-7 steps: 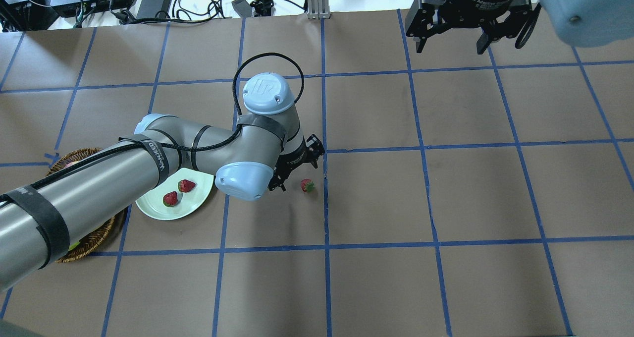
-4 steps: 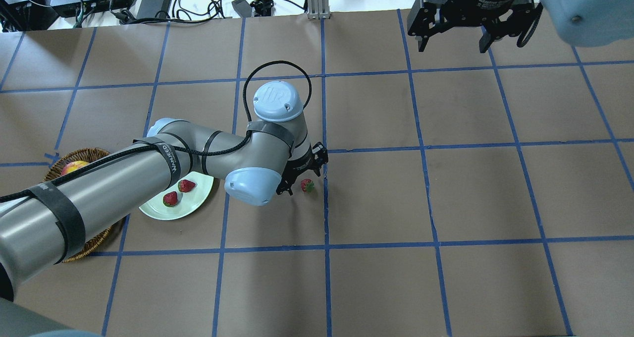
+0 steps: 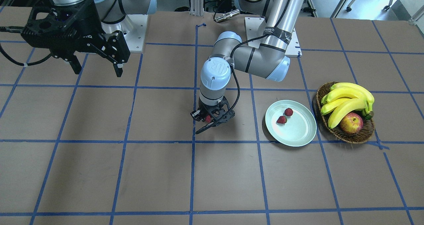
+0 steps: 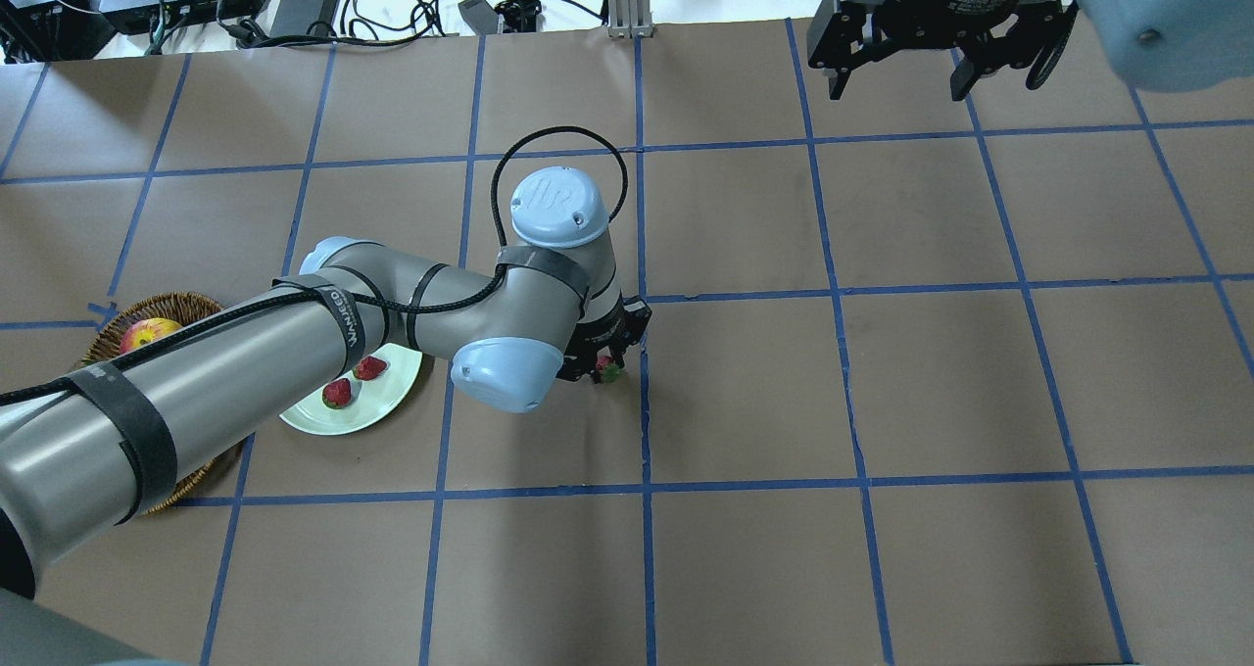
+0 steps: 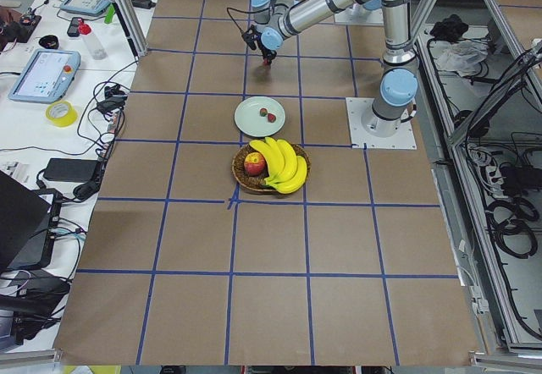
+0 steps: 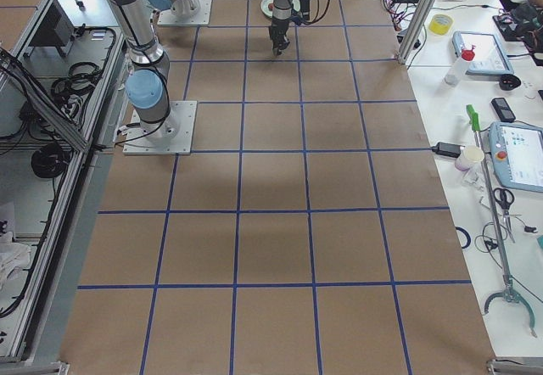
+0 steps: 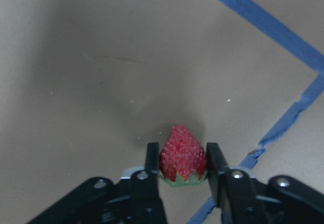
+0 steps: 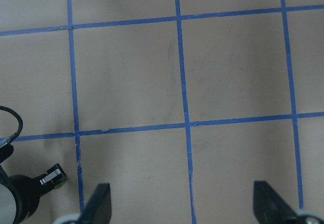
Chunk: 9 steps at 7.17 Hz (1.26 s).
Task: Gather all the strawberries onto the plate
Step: 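Reach the left gripper to the last strawberry and grasp it, then carry the last strawberry into the plate and release it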
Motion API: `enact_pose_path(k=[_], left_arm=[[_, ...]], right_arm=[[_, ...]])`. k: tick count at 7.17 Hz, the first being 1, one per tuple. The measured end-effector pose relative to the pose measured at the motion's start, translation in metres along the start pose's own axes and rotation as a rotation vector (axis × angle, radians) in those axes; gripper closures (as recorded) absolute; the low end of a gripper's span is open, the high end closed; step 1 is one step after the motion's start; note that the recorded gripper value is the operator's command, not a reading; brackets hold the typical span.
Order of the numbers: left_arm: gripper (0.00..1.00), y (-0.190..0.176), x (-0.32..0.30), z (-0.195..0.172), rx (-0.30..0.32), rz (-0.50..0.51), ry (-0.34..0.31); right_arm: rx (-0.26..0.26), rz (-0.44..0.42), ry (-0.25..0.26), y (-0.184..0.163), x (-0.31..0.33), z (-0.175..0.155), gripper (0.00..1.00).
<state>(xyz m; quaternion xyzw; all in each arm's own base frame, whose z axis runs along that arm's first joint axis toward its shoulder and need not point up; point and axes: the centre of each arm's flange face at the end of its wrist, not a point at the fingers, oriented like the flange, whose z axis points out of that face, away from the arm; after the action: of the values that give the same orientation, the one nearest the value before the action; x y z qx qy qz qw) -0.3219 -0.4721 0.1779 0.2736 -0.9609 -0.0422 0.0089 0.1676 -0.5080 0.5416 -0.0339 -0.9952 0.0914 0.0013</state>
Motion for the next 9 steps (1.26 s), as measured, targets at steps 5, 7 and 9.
enact_pose_path(k=[5, 7, 9], left_arm=[[1.00, -0.091, -0.063, -0.083, 0.072, 0.274, -0.082], [1.00, -0.138, -0.123, -0.107, 0.044, 0.405, -0.103], [1.00, -0.163, -0.171, -0.104, 0.004, 0.517, -0.109]], right_arm=[[-0.006, -0.004, 0.001, 0.001, 0.001, 0.001, 0.00], [-0.008, -0.004, 0.003, 0.001, 0.001, 0.001, 0.00], [-0.008, -0.002, 0.005, 0.002, 0.001, 0.001, 0.00]])
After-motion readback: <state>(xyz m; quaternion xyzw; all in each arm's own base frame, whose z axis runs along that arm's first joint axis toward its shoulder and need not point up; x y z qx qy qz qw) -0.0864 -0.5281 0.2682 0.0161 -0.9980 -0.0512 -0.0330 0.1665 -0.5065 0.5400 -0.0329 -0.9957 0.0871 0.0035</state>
